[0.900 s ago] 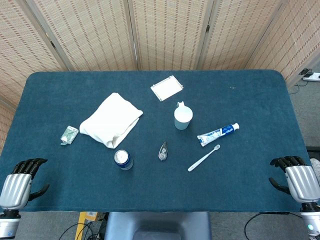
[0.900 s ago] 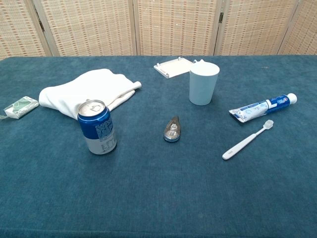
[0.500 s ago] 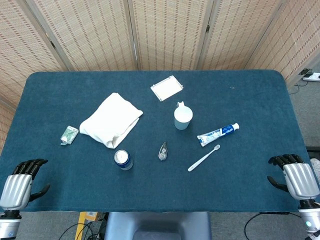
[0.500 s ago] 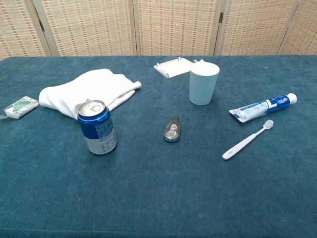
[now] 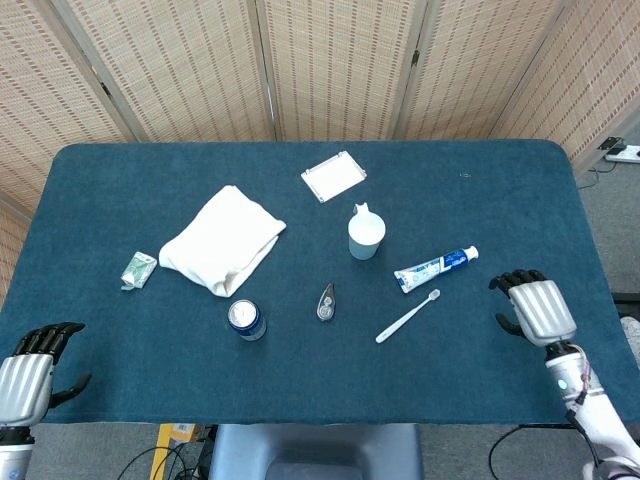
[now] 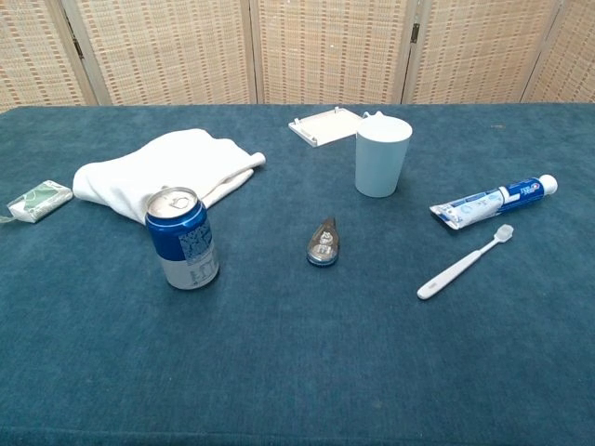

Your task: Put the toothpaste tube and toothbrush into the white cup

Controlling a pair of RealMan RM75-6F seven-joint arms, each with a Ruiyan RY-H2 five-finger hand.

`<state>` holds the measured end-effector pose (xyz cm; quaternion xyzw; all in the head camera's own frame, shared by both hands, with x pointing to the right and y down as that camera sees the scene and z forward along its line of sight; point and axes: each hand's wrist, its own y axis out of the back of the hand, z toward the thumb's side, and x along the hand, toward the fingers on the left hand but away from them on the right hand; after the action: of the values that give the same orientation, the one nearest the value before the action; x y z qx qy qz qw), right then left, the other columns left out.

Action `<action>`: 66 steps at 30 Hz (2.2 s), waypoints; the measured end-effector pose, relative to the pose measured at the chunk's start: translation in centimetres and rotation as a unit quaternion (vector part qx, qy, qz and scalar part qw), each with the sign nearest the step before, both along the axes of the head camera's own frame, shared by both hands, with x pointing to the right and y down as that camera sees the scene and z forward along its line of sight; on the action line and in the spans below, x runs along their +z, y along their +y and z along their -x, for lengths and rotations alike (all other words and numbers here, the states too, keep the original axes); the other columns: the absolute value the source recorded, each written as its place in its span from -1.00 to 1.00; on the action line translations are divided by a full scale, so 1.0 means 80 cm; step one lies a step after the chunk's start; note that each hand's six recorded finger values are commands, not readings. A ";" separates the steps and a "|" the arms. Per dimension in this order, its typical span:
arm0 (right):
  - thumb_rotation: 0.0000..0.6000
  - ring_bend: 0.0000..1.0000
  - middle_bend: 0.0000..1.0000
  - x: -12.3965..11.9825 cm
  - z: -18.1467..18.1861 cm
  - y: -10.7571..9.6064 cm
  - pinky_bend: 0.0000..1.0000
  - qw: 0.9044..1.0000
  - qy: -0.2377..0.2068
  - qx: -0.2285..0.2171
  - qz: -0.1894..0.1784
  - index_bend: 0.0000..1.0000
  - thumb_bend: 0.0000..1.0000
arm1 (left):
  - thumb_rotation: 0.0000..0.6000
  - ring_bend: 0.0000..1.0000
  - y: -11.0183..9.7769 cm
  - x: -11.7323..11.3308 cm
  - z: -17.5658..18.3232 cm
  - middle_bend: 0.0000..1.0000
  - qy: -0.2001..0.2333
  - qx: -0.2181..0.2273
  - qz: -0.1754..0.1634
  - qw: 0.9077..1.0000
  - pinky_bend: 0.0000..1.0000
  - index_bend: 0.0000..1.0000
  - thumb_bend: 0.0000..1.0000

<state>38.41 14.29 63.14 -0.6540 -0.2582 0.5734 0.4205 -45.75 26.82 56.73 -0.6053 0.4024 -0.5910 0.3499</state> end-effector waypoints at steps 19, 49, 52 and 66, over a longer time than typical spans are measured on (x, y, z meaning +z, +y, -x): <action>1.00 -0.58 -0.37 0.134 0.080 -0.078 -0.37 0.992 0.079 -0.093 0.036 -0.35 -0.66 | 1.00 -0.56 0.014 -0.006 0.017 -0.47 -0.023 -0.021 0.014 0.999 -0.54 -0.49 -0.46; 1.00 -0.26 0.29 0.148 0.111 -0.101 -0.37 0.998 0.007 -0.053 0.015 0.33 -0.26 | 1.00 -0.56 0.025 -0.009 0.033 -0.47 -0.032 -0.036 0.021 0.999 -0.54 -0.42 -0.46; 1.00 -0.26 0.29 0.131 0.116 -0.107 -0.37 0.999 -0.040 -0.033 0.013 0.33 -0.26 | 1.00 -0.56 0.025 -0.010 0.034 -0.48 -0.034 -0.037 0.021 0.999 -0.54 -0.42 -0.46; 1.00 -0.17 0.31 0.021 0.138 -0.158 -0.37 0.948 -0.301 0.099 0.022 0.33 -0.26 | 1.00 -0.56 0.023 -0.018 0.034 -0.48 -0.034 -0.034 0.015 0.999 -0.54 -0.42 -0.46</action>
<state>27.39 1.67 64.83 -0.7766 -0.4236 0.3936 0.2502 -48.46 28.64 55.33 -0.5760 0.4020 -0.6288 0.3335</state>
